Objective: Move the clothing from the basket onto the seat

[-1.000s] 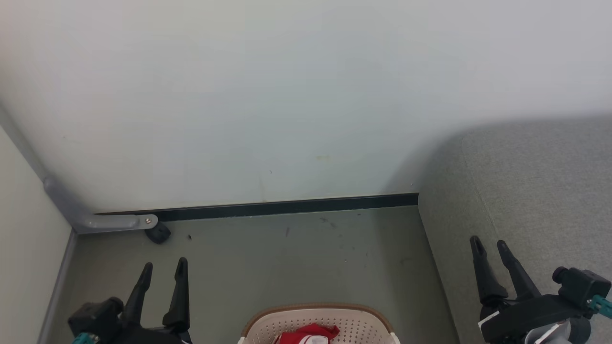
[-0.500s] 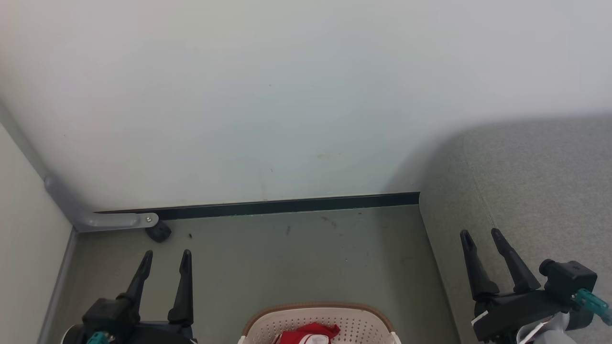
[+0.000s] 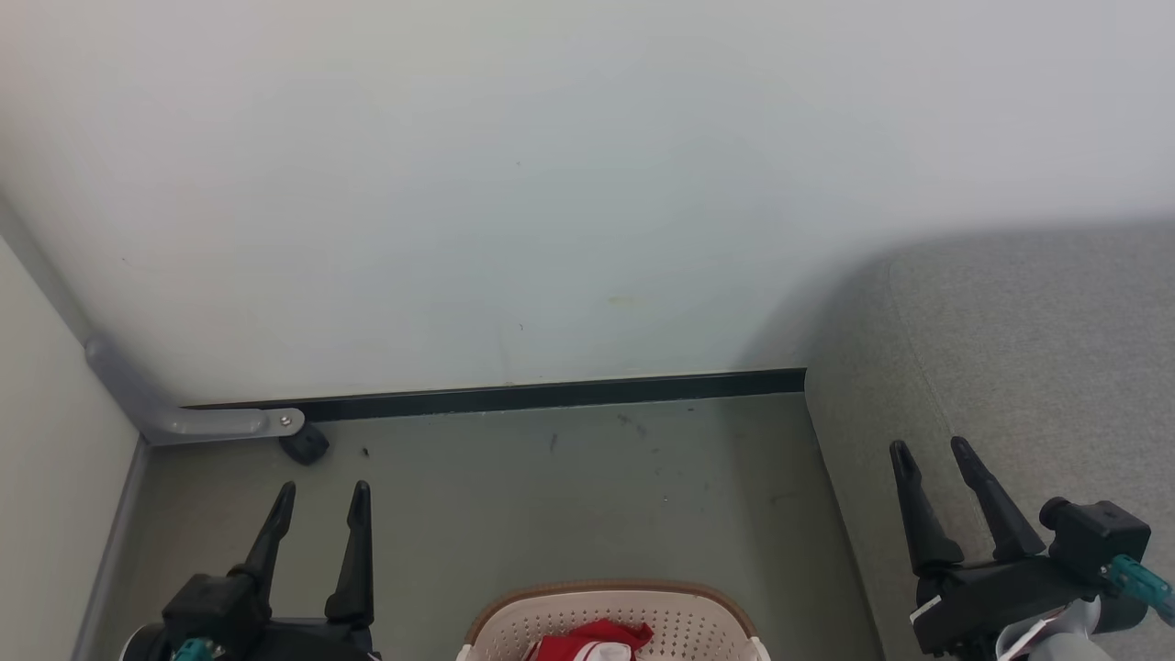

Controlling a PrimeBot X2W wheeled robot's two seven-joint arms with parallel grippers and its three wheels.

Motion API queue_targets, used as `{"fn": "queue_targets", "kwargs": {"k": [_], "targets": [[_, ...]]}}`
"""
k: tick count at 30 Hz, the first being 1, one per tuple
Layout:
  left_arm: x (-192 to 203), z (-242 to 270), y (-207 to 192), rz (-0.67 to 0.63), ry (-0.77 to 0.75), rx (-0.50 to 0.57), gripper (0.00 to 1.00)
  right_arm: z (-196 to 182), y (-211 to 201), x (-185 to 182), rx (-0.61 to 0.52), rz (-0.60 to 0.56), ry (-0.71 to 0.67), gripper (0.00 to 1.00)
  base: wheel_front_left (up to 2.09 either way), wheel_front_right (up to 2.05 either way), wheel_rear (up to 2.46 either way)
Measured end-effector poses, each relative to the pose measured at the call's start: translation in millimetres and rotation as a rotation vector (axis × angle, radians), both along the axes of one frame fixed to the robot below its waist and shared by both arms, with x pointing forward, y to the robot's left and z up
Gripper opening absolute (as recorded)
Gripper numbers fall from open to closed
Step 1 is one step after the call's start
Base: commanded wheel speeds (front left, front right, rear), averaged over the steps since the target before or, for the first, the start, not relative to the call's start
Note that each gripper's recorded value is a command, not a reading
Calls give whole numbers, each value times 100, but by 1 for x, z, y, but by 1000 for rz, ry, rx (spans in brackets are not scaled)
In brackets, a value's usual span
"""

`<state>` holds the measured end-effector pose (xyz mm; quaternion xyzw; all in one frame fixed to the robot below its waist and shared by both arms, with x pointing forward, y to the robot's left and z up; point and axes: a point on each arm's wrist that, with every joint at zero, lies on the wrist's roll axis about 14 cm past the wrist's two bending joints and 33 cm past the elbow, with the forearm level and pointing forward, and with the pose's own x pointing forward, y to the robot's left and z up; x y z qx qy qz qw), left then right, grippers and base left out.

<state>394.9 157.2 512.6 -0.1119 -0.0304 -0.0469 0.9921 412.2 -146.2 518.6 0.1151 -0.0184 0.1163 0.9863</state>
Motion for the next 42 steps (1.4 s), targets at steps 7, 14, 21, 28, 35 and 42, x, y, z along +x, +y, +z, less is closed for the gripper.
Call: {"fn": "queue_targets", "kwargs": {"k": [7,14,21,28,35,42], "targets": [[0,-2,2,5,4,-3,100,1,-2,1,2,-6,-3,100,0,0,0],[0,-5,1,-4,9,18,100,1,-1,2,14,-5,-5,100,0,0,0],[1,-8,-1,-9,17,13,100,1,-2,2,23,-10,-5,100,0,0,0],[2,-11,-4,-16,25,2,100,2,-2,4,32,-8,-9,100,0,0,0],[7,-19,-8,-29,46,-6,100,-8,-5,8,39,-13,14,100,0,0,0],[13,-34,-12,-44,84,-11,100,-19,-8,13,48,-25,42,100,0,0,0]]}}
